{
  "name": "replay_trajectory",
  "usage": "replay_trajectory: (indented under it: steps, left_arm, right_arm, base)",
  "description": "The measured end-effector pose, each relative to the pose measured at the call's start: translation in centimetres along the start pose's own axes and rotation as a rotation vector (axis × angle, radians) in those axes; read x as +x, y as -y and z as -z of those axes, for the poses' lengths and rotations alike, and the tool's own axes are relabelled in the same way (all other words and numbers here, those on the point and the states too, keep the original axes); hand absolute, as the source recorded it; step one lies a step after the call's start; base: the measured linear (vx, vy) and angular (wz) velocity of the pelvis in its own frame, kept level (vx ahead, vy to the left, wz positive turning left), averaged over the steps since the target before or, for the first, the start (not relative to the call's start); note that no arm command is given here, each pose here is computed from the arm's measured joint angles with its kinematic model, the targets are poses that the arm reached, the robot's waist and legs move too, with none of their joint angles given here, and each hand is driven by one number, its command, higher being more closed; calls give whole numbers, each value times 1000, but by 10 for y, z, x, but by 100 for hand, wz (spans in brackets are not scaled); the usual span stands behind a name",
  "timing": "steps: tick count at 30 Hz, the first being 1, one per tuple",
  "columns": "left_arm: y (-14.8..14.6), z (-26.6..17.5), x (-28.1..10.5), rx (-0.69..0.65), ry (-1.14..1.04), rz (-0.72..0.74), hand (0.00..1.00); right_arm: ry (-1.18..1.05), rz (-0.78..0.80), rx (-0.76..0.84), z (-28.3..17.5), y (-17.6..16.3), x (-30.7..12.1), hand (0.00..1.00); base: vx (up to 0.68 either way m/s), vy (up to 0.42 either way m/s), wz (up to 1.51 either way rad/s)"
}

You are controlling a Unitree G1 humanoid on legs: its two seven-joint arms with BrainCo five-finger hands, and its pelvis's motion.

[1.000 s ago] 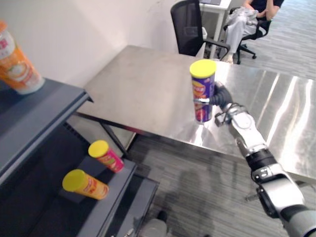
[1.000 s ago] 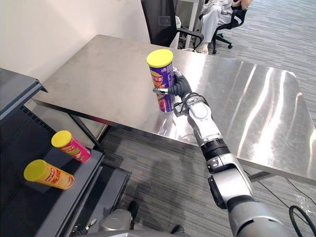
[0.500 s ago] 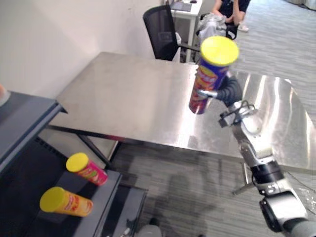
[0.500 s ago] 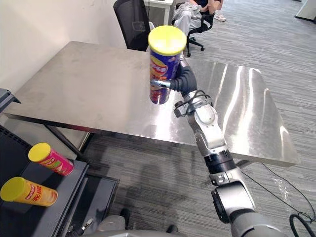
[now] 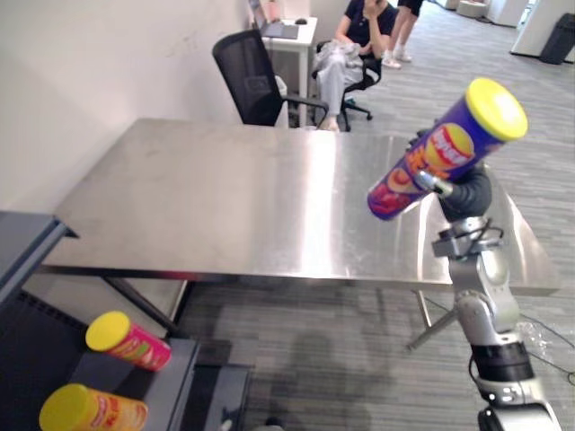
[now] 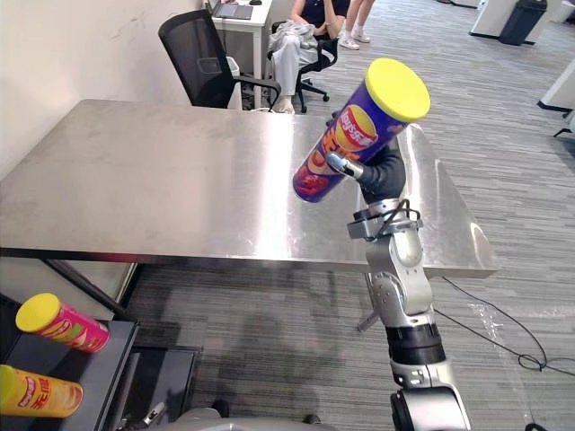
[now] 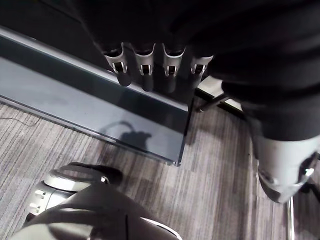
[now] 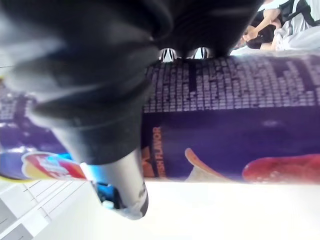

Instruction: Put the gum and the chips on the shelf.

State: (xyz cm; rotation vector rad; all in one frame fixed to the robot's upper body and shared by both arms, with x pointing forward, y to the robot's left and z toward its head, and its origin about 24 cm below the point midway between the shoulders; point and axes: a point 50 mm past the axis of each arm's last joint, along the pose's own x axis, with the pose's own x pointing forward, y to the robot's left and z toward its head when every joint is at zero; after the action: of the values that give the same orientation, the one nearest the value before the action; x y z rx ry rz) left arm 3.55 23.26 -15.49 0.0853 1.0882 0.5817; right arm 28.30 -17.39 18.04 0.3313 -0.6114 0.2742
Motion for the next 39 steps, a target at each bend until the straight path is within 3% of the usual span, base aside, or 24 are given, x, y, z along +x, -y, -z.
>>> replay_trajectory:
  steps: [8,16,22,25,34,39]
  left_arm:
    - [0,1,0,-1,-4,-5,0]
    - [1,5,-1,-9,-26,-10,0]
    - [-4,7,-1,-159,-46,-59,0]
    - [-20,15,-2,-283,-83,-154,0]
    - [-6,23,-8,-280,-107,-146,0]
    - [-22,32,-8,-277,-123,-200,0]
  right_arm:
    - [-55,112,-44,1,25,-39,100]
    - [-38,88,-39,3,18,-48,100]
    - [20,-40,-15,3,-11,-24,100]
    - [26,-69,23,9,-18,-24,100]
    - [98,41,-141,-22,24,-34,100]
    - [95,58,-178,-30,32,-28,100]
  base:
    - [7,8,-6]
    - [-85,-15,22]
    - [-105,-128,22]
    - [-21,-184,52]
    - [54,-38,140]
    - [-70,68,135]
